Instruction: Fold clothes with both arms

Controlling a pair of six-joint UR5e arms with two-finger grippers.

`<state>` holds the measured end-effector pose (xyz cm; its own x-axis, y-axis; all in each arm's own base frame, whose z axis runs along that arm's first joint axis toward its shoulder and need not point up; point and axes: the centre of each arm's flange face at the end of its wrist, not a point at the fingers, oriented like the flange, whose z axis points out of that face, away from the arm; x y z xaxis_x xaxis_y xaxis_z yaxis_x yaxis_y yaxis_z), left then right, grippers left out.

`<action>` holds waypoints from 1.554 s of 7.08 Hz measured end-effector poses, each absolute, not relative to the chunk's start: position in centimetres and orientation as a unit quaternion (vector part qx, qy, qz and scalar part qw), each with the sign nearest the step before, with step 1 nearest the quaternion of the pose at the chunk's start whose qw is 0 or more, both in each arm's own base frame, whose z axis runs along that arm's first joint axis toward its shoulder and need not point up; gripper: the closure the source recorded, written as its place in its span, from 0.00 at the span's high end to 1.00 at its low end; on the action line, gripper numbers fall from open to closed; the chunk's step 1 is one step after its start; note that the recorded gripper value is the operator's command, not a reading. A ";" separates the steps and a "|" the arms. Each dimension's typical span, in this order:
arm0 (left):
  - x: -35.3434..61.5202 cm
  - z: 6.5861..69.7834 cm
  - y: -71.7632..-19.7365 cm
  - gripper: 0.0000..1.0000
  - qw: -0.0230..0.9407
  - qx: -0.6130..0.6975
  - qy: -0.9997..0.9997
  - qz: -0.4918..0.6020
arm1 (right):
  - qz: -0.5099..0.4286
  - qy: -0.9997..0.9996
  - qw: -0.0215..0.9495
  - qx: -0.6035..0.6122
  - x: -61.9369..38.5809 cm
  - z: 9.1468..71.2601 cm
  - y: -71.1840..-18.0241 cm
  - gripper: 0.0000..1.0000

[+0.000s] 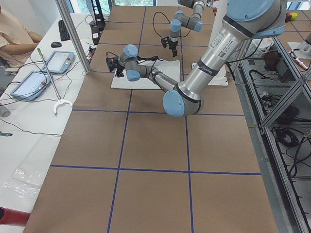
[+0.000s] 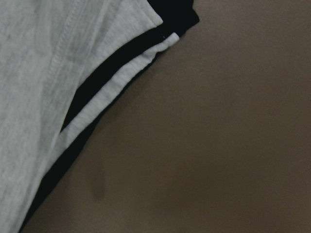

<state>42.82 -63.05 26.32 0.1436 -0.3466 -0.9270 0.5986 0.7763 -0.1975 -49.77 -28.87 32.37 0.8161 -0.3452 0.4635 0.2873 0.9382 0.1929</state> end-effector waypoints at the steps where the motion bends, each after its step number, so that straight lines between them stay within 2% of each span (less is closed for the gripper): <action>1: 42.7 26.2 -63.1 0.56 0.748 0.110 0.573 -0.316 | -0.160 -0.263 0.950 0.057 -49.6 31.6 -28.2 1.00; 3: 42.5 26.2 -63.2 0.56 0.748 0.111 0.573 -0.316 | -0.116 -0.284 0.950 0.063 -51.0 28.4 -30.4 1.00; 7: 41.4 26.7 -62.4 0.56 0.748 0.104 0.577 -0.310 | -0.053 -0.290 0.951 0.095 -56.8 24.5 -43.9 1.00; 9: 41.2 26.8 -62.1 0.56 0.748 0.102 0.579 -0.308 | -0.058 -0.273 0.955 0.105 -58.7 25.9 -49.3 1.00; 11: 40.9 27.0 -61.8 0.56 0.748 0.100 0.580 -0.306 | -0.070 -0.259 0.958 0.104 -56.5 28.9 -53.5 1.00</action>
